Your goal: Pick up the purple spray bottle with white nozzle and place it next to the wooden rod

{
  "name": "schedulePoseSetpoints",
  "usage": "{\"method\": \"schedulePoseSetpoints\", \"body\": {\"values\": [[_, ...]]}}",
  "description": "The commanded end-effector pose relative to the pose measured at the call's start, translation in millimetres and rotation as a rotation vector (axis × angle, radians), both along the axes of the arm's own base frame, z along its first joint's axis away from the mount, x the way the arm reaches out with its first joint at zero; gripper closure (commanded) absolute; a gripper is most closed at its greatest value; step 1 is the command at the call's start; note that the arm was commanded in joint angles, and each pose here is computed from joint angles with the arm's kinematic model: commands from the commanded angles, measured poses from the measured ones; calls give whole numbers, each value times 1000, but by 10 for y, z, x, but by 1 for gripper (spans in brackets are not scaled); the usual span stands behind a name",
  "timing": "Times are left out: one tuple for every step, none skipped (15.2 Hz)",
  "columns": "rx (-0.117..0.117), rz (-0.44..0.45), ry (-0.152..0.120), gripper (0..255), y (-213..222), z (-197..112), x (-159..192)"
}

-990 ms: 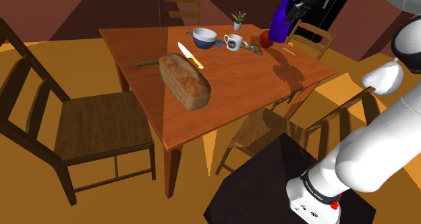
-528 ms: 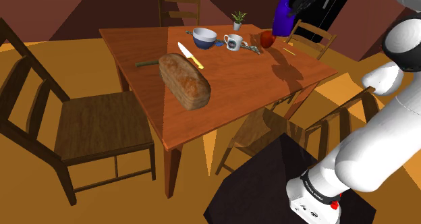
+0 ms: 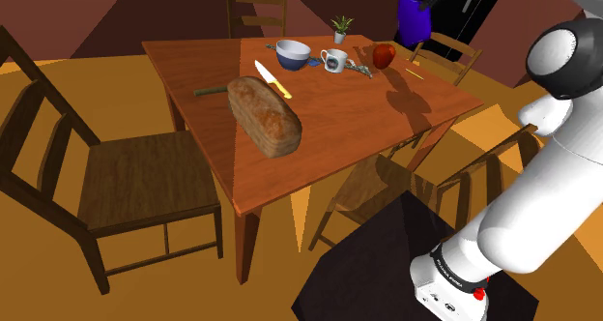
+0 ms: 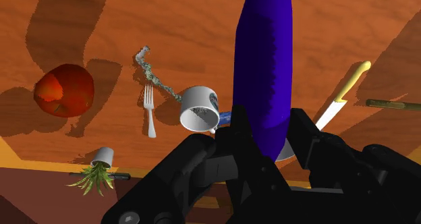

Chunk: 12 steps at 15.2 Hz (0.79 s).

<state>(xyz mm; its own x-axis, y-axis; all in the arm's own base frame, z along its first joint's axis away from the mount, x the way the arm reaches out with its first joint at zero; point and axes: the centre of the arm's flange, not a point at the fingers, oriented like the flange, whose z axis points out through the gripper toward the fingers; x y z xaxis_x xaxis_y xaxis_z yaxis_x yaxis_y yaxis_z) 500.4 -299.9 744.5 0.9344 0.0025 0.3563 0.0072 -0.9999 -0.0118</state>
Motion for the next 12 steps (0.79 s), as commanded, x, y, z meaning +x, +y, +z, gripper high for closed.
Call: {"method": "schedulePoseSetpoints", "body": {"values": [[0, 0, 0, 255, 6, 103, -2], [0, 0, 0, 255, 6, 155, -2], [0, 0, 0, 255, 6, 208, -2], [0, 0, 0, 255, 6, 261, -2], [0, 0, 0, 255, 6, 298, -2], [0, 0, 0, 255, 108, 242, 60], [0, 0, 0, 255, 210, 185, 122], [0, 0, 0, 255, 312, 129, 184], [0, 1, 0, 255, 414, 73, 246], [0, 1, 0, 255, 516, 17, 308], [0, 1, 0, 255, 618, -39, 371], [0, 0, 0, 255, 720, -96, 433]]}}
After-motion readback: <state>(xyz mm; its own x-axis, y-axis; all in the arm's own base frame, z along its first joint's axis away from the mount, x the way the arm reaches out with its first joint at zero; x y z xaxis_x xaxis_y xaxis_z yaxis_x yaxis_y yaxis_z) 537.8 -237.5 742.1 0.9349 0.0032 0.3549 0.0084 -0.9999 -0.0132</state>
